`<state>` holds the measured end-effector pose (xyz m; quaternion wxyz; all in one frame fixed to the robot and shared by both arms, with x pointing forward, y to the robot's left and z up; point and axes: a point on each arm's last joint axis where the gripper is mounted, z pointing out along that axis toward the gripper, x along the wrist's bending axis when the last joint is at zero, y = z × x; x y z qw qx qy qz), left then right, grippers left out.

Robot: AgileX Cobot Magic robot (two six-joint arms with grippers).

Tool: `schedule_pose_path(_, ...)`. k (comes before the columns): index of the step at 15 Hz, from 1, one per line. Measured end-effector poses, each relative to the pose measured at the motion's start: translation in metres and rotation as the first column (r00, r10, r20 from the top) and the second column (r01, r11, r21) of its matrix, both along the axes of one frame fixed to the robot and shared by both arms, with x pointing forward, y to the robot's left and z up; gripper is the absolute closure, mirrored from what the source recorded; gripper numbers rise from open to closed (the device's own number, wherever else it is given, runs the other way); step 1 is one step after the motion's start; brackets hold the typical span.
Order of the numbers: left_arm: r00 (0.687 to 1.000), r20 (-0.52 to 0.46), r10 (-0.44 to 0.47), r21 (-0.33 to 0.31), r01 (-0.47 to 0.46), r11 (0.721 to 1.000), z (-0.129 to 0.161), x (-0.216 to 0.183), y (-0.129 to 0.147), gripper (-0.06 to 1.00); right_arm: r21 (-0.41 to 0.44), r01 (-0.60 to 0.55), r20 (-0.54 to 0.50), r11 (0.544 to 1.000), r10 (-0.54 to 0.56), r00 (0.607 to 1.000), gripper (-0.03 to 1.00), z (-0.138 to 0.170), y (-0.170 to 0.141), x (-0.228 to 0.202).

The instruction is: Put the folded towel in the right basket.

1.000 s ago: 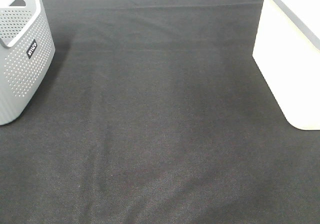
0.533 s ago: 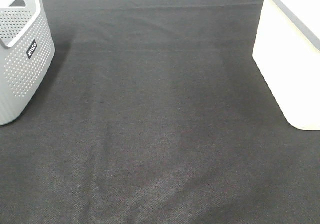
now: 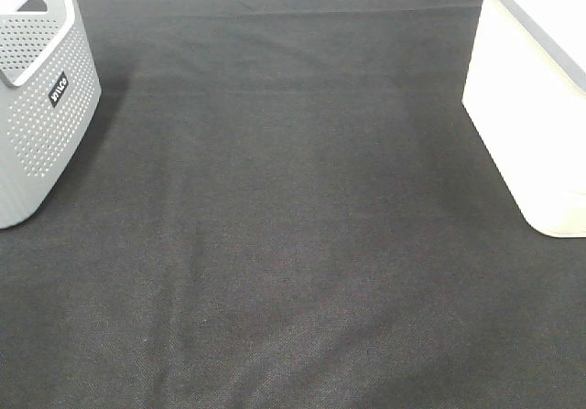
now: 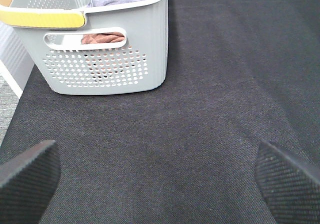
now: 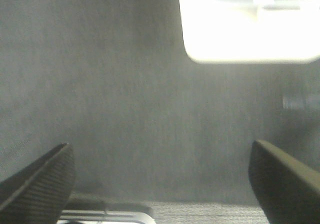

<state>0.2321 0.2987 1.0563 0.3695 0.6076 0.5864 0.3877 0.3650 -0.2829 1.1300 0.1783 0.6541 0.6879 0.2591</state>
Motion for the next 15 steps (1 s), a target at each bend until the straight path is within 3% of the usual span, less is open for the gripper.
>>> schedule_pose_path(4,1.000,0.000,0.000,0.000,0.000,1.000,0.000,0.000,0.000,-0.05,-0.027,-0.001,0.074,1.000,0.003,0.997,0.06,-0.046,-0.006,-0.060)
schedule_pose_path(8,1.000,0.000,0.000,0.000,0.000,1.000,0.000,0.000,0.000,-0.05,-0.074,-0.042,0.216,0.996,0.058,0.975,0.06,-0.083,-0.008,-0.097)
schedule_pose_path(12,1.000,0.000,0.000,0.000,0.000,1.000,0.000,0.000,0.000,-0.05,-0.087,-0.042,0.371,0.995,0.071,0.926,0.06,-0.088,-0.010,-0.123)
schedule_pose_path(15,1.000,0.000,0.000,0.000,0.000,1.000,0.000,0.000,0.000,-0.05,-0.081,-0.045,0.383,0.996,0.073,0.921,0.06,-0.092,-0.010,-0.130)
